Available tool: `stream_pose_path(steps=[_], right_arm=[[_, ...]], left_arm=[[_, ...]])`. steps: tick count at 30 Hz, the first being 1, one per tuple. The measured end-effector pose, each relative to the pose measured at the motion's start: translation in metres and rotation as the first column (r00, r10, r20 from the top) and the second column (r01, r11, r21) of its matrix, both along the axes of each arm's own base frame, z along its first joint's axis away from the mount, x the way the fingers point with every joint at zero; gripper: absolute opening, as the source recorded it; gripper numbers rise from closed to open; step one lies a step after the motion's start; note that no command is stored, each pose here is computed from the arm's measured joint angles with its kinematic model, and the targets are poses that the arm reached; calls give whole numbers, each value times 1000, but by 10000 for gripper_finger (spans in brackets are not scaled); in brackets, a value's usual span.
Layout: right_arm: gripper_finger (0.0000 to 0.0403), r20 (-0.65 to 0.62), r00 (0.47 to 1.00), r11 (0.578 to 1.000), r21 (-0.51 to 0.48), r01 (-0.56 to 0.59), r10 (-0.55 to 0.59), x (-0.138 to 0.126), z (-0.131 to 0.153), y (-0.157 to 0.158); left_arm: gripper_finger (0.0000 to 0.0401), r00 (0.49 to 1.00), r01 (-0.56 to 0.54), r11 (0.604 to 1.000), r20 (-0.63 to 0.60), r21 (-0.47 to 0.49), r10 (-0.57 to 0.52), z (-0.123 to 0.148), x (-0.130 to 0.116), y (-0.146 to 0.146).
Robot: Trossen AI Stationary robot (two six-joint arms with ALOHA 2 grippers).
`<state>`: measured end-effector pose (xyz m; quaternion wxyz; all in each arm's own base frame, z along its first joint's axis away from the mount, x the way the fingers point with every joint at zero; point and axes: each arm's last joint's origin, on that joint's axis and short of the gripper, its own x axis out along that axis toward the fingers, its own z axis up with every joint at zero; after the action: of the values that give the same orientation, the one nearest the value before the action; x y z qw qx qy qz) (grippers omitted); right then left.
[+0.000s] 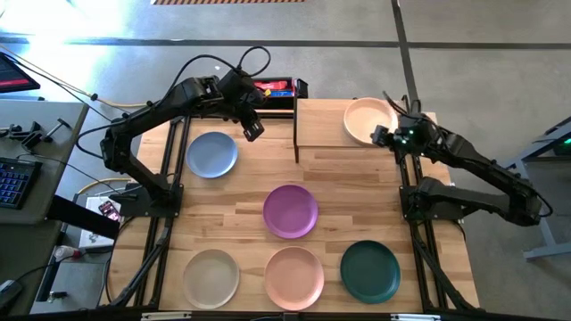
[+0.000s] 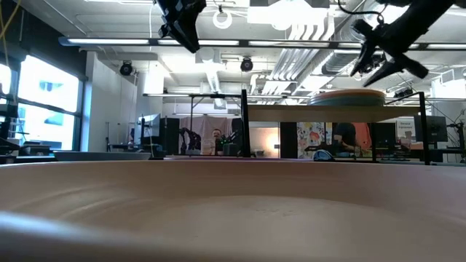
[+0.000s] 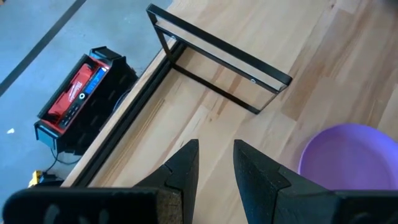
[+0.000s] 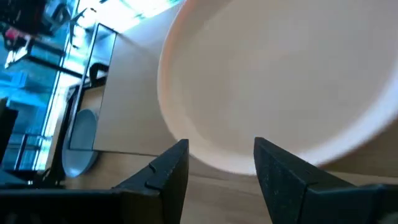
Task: Place and stack plates onto a shelf
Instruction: Stack the orange plate on top of the brown plate on the shelf
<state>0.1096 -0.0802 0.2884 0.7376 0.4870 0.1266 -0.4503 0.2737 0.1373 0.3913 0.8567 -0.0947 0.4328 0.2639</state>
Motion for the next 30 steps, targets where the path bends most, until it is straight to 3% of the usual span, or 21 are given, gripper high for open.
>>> stream_pose_path(steps=[7, 14, 30], right_arm=[[163, 41, 996, 996, 40, -80, 78, 21, -3, -1], [163, 109, 987, 992, -13, -122, 122, 35, 2, -3], [163, 14, 990, 988, 59, -142, 142, 55, -18, -13]], left_arm=[[88, 1000, -2, 1000, -1, 1, 2, 0, 0, 0], [88, 1000, -1, 1000, -2, 2, 1, 0, 0, 0], [88, 1000, -1, 1000, -3, 4, 1, 0, 0, 1]])
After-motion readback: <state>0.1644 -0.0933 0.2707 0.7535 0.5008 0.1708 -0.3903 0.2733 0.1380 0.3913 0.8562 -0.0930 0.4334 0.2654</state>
